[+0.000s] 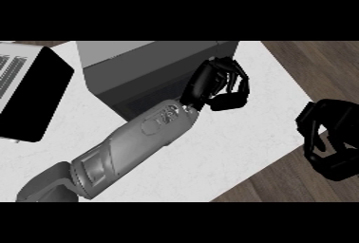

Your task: Pick up the milk, place it into the microwave and close the microwave

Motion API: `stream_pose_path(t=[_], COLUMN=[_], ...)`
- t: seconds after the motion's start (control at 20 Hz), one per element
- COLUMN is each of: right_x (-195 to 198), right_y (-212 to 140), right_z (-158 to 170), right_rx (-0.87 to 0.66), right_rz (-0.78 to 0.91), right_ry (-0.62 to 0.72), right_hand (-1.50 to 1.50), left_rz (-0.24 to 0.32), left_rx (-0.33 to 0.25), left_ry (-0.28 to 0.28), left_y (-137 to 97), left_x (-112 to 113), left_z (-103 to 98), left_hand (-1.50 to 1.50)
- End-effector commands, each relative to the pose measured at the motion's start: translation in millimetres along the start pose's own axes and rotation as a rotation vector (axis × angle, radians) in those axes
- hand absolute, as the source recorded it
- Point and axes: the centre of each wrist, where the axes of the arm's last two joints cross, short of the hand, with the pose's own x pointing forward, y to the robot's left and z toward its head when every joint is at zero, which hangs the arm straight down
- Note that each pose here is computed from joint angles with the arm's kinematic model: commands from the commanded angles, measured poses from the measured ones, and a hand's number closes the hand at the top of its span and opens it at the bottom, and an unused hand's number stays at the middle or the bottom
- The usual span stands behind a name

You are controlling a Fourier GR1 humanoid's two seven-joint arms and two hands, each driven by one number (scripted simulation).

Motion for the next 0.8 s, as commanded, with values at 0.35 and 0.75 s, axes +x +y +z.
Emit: stream_pose_path(t=[0.35,0.75], right_x=[10.5,2.8], right_y=[17.7,41.9], right_z=[-13.0,-7.0], right_rx=[0.126,0.250], right_rz=[-0.056,-0.131], right_ry=[-0.080,0.063], right_hand=[1.50,1.50], left_rz=[0.012,0.049], left_rx=[0.016,0.130], left_ry=[-0.002,0.199], left_y=[-18.5,-6.3], left_x=[9.9,-11.4], left_z=[-9.4,-6.2], left_hand=[1.50,1.50])
